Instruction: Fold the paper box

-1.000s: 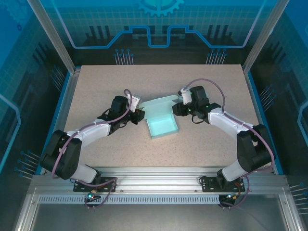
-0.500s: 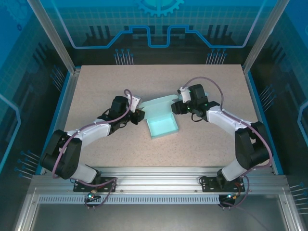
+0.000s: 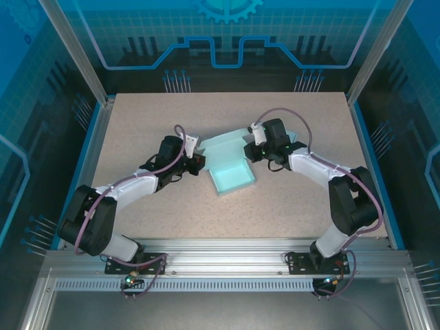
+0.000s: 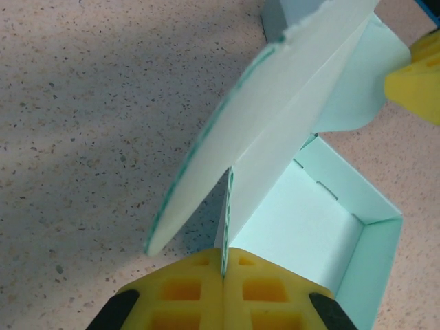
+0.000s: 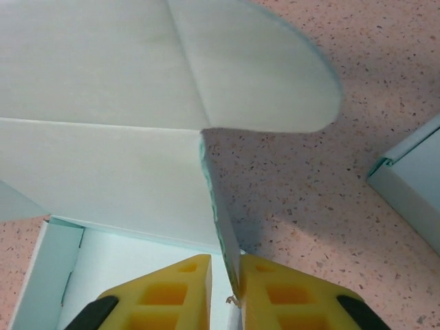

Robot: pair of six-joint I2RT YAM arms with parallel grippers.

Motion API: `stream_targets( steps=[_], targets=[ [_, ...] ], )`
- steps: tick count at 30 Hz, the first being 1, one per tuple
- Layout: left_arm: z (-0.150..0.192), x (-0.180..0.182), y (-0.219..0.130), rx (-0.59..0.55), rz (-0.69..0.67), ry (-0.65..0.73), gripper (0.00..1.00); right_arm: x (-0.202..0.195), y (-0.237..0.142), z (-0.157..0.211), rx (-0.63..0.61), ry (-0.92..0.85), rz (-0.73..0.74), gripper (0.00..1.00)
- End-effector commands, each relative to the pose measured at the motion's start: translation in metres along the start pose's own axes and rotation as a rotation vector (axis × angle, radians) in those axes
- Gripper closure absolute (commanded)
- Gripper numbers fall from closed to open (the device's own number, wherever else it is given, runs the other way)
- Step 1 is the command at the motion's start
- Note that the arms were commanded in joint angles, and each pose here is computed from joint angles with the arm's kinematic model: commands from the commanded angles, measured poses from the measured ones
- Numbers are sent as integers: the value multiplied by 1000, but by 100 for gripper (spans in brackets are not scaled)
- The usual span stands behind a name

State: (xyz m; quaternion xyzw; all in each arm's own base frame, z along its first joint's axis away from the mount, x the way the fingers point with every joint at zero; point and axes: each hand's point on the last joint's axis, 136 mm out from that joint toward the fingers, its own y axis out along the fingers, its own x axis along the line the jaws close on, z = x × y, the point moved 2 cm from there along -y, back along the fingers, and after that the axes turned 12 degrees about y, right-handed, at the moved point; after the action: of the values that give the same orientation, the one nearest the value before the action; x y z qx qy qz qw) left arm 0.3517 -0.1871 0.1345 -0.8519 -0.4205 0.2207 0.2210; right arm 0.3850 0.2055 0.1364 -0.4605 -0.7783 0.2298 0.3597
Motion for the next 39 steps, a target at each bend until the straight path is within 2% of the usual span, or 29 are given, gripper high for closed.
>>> stream_targets(
  steps=[1, 7, 11, 15, 21, 23, 28, 33, 38, 39],
  targets=[
    [-15, -10, 1, -64, 22, -85, 96, 13, -7, -1, -37, -4, 13, 87],
    [-14, -17, 4, -71, -8, -70, 97, 10, -6, 1, -60, 10, 81, 100],
    [-14, -15, 2, -79, -30, -75, 95, 2, -9, 3, -77, 25, 128, 100],
    [-16, -13, 0, -86, -50, -83, 86, 4, -16, 8, -107, 20, 144, 100],
    [-14, -17, 1, -82, -74, -109, 82, 11, -32, 14, -181, 16, 175, 100],
    [-11, -19, 1, -79, -80, -124, 79, 9, -32, 25, -183, 17, 187, 100],
    [-6, -29, -1, -76, -89, -154, 79, 13, -34, 32, -210, 17, 193, 100],
    [-2, -38, -5, -80, -90, -187, 70, 19, -36, 39, -229, 16, 196, 100],
    [6, -47, -8, -85, -76, -257, 70, 26, -40, 44, -257, 15, 202, 100],
    [9, -48, -10, -86, -74, -266, 67, 26, -41, 45, -264, 15, 208, 100]
  ],
)
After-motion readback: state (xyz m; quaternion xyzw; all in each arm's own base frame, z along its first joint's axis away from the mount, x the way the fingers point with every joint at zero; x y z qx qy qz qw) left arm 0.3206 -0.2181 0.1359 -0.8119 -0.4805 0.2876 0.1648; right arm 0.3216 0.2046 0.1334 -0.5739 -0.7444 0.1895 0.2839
